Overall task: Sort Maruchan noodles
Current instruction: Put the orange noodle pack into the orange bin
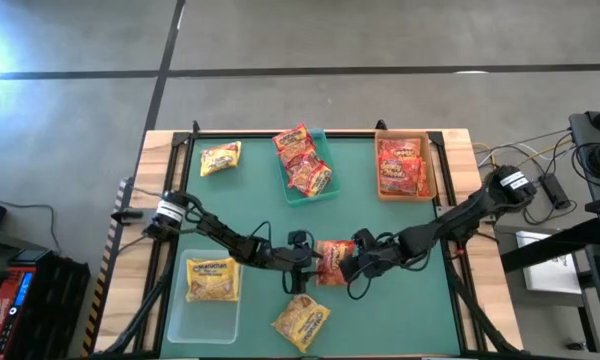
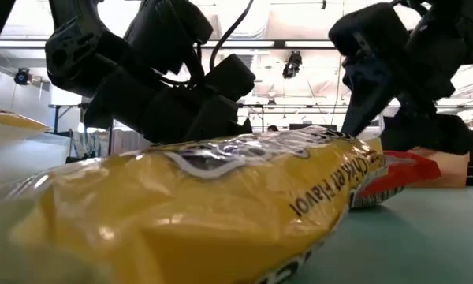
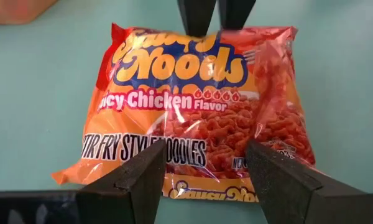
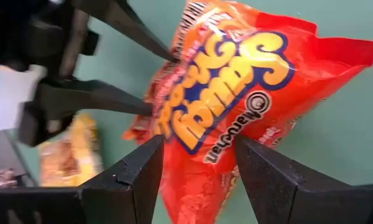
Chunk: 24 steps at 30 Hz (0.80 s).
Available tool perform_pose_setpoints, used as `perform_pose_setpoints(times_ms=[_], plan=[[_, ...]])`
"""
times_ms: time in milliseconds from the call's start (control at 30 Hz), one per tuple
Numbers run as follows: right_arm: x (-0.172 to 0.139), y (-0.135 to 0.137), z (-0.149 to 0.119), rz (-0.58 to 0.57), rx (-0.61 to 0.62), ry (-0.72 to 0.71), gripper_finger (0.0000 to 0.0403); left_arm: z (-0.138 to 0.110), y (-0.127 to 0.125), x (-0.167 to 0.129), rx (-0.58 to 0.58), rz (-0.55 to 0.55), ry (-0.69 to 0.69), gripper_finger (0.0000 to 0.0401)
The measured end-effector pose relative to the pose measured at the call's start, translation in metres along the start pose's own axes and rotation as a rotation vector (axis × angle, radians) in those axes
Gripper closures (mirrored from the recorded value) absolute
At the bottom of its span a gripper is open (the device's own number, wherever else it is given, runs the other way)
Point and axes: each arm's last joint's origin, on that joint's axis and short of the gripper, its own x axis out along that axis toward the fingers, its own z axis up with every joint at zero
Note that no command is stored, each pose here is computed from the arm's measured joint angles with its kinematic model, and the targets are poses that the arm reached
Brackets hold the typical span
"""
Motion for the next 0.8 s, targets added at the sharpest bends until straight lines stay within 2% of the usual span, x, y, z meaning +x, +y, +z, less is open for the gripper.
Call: perform_pose_setpoints(times_ms=[233, 567, 800], plan=[[0.009, -0.004, -0.001, -0.028, 0.012, 0.06, 0.0211, -0.001, 0.0, 0.001, 0.001, 0.003, 0.002, 0.0197], [-0.005, 0.001, 0.002, 0.016, 0.017, 0.077, 0.0211, -0.002, 0.0, 0.001, 0.002, 0.003, 0.009, 0.0197], [-0.005, -0.01, -0.009, -0.076, 0.025, 0.08, 0.0211, -0.003, 0.0, 0.001, -0.017, 0.004, 0.016, 0.0197]])
